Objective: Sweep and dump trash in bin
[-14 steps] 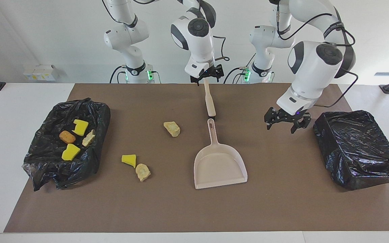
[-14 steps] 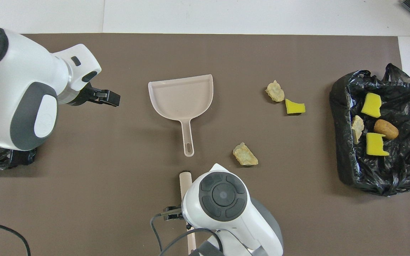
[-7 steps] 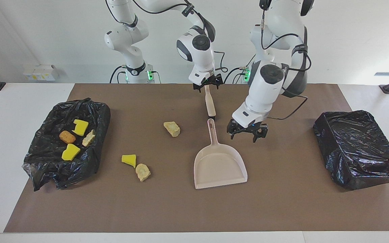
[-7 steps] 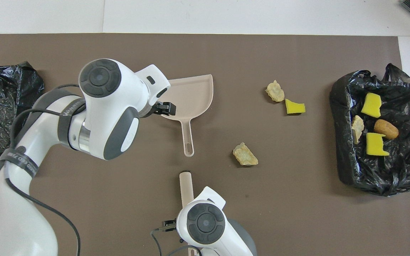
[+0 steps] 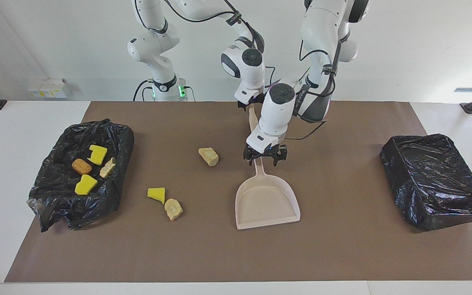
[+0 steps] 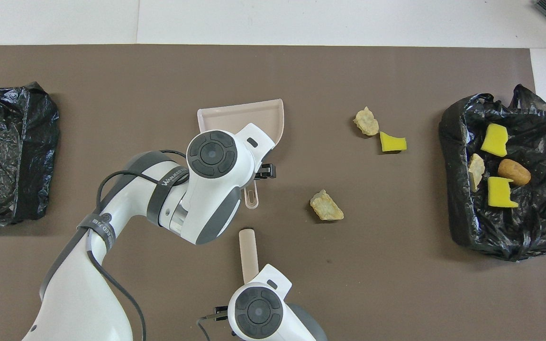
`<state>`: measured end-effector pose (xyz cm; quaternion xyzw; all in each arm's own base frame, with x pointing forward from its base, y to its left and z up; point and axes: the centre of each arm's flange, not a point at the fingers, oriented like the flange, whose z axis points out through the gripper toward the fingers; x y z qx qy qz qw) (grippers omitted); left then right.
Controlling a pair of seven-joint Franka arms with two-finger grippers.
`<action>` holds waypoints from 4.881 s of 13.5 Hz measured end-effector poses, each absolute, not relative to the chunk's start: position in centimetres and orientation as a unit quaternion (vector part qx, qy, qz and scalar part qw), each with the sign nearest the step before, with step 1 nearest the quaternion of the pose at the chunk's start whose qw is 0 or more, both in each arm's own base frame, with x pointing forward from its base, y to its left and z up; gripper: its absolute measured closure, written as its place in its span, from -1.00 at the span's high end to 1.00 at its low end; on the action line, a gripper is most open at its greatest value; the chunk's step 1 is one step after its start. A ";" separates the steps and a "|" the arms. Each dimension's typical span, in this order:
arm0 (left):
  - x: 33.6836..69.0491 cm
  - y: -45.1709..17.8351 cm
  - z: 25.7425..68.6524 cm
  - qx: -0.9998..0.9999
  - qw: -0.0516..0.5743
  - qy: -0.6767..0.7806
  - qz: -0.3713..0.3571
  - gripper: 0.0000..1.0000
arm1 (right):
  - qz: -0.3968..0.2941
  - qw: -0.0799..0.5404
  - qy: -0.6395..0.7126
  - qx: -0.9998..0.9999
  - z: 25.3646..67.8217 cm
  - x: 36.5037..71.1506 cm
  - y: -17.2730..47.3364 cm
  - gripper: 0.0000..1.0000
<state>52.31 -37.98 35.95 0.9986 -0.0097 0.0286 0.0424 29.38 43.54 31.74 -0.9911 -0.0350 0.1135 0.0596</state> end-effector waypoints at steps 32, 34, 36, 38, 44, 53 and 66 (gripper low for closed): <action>57.9 -25.2 39.1 0.976 0.016 -0.218 0.000 -0.38 | 0.141 -0.006 -0.054 -0.988 45.8 35.2 28.1 -0.49; 59.1 -21.0 40.7 0.958 0.016 -0.285 -0.012 -0.38 | 0.122 -0.014 -0.027 -0.992 47.2 37.9 23.1 -0.49; 59.4 -17.1 42.0 0.931 0.021 -0.363 -0.029 -0.38 | 0.108 -0.033 -0.030 -0.993 47.0 41.6 17.0 -0.49; 59.1 -16.3 42.4 0.899 0.027 -0.436 -0.038 -0.38 | 0.099 -0.073 -0.032 -0.992 46.2 46.0 12.9 -0.49; 56.8 -18.8 41.2 0.832 0.023 -0.552 -0.058 -0.38 | 0.096 -0.175 -0.057 -0.978 37.9 59.2 8.3 -0.49; 51.8 -24.9 39.2 0.778 -0.021 -0.624 -0.074 -0.38 | 0.178 -0.091 -0.163 -0.966 34.6 56.7 16.0 -0.49; 46.7 -28.0 38.6 0.788 -0.028 -0.613 -0.047 -0.38 | 0.183 -0.108 -0.077 -0.974 38.6 48.8 14.5 -0.49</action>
